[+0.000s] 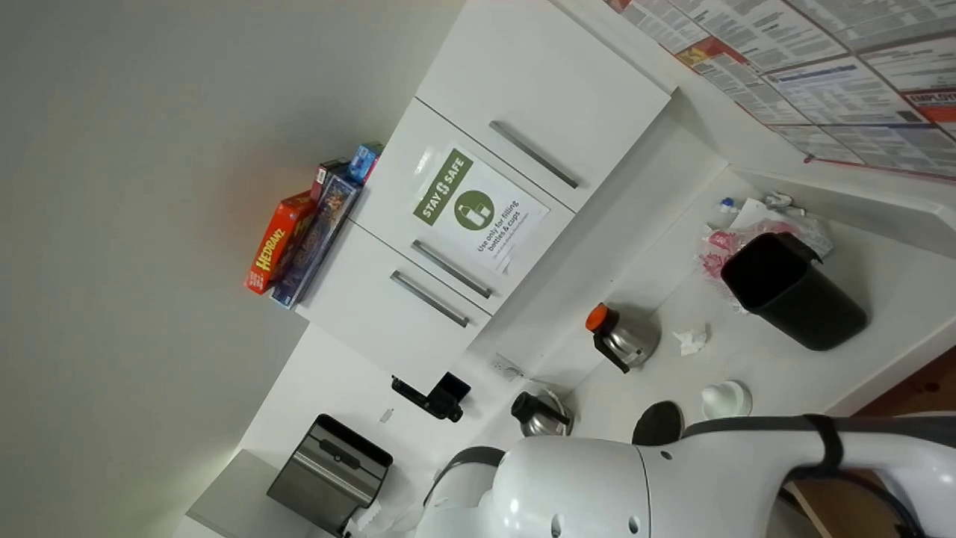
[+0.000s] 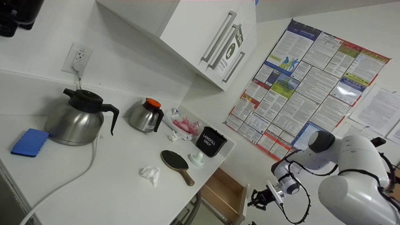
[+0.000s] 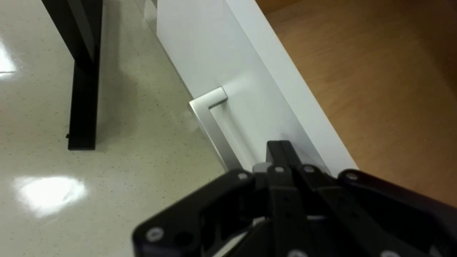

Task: Close the drawer

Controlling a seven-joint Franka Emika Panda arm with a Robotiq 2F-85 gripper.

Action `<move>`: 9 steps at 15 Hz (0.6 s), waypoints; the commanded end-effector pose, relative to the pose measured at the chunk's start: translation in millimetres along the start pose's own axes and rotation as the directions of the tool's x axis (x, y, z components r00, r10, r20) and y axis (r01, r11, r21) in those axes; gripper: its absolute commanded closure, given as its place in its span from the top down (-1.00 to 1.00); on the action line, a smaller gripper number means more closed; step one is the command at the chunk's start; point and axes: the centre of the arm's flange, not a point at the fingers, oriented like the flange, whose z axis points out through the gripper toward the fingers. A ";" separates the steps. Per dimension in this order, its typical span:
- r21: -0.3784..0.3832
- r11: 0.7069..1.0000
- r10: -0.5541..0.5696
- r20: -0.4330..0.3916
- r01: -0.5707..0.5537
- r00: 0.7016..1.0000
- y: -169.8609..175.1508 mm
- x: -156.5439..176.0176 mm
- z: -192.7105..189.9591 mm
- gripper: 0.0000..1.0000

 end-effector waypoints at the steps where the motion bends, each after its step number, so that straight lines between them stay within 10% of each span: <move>1: 0.000 1.000 0.000 0.000 0.000 1.000 0.1 0.0 -0.1 -0.98; 9: 0.174 0.983 0.050 0.055 -0.059 0.997 -57.5 -18.7 31.3 -1.00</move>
